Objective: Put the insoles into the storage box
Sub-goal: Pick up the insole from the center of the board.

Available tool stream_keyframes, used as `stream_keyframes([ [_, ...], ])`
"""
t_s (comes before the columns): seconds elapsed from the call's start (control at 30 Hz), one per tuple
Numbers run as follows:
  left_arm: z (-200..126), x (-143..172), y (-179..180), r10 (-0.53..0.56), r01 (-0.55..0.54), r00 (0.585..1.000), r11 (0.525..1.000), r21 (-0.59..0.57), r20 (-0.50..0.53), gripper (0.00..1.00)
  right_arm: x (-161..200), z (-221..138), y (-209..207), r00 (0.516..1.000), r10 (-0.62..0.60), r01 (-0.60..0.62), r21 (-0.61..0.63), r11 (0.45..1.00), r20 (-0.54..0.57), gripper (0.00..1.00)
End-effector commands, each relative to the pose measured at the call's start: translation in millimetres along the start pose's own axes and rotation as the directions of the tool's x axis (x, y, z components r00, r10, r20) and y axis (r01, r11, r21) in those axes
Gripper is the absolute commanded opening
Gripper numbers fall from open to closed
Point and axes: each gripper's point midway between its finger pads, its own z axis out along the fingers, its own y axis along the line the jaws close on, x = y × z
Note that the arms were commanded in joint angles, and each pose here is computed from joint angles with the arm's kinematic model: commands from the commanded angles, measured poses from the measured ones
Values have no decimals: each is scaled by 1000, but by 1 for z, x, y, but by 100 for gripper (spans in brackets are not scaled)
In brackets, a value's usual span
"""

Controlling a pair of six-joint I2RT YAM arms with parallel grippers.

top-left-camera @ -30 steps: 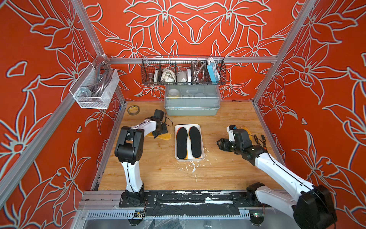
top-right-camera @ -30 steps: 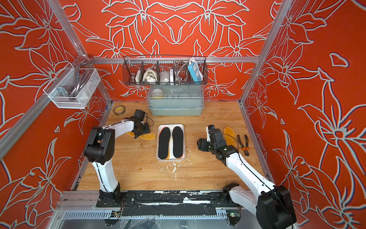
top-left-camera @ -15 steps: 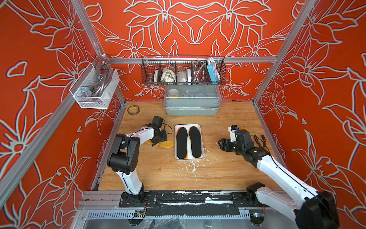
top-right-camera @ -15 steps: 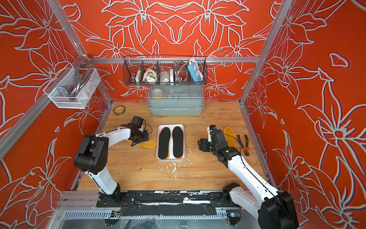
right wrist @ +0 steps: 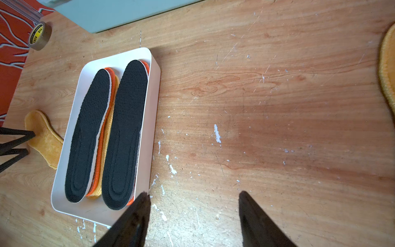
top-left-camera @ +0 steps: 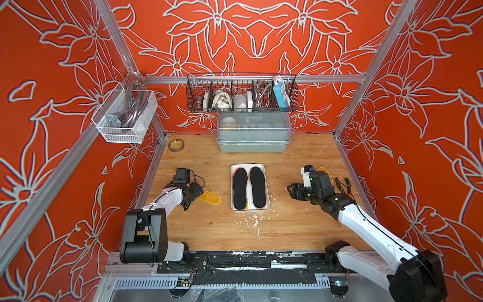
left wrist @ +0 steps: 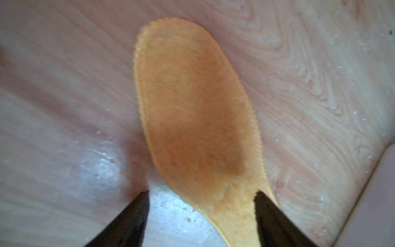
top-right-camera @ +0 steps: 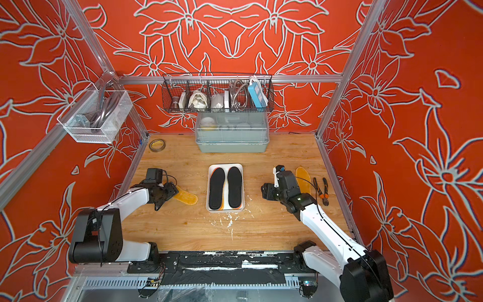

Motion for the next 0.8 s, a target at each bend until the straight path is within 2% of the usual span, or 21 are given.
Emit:
stream_keyframes([
  [0.0,-3,-19,1,-56,57,995,998,-5,77,88,1,2,-1,1000,-3,3,0,1000,-7,68],
  [0.17,6,-37,-1,-15,18,996,999,-32,89,90,-2,0,3,1000,-2,2,-16,1000,-1,68],
  [0.33,13,-53,-24,38,-40,996,999,25,75,85,-4,-4,3,1000,-1,2,-17,1000,13,68],
  [0.47,31,-61,-40,112,-112,993,994,16,-31,87,-3,-5,1,1000,1,-1,-13,1000,18,68],
  [0.53,50,-56,-52,130,-125,984,991,49,-120,88,-2,-6,0,1000,2,-2,-11,1000,22,68],
  [0.6,61,-51,-72,167,-148,972,981,122,-165,87,-1,-8,-1,1000,5,-5,-9,1000,24,68],
  [0.77,70,-34,-127,372,-350,911,926,143,-178,86,-2,-10,-2,1000,5,-5,-7,1000,25,68],
])
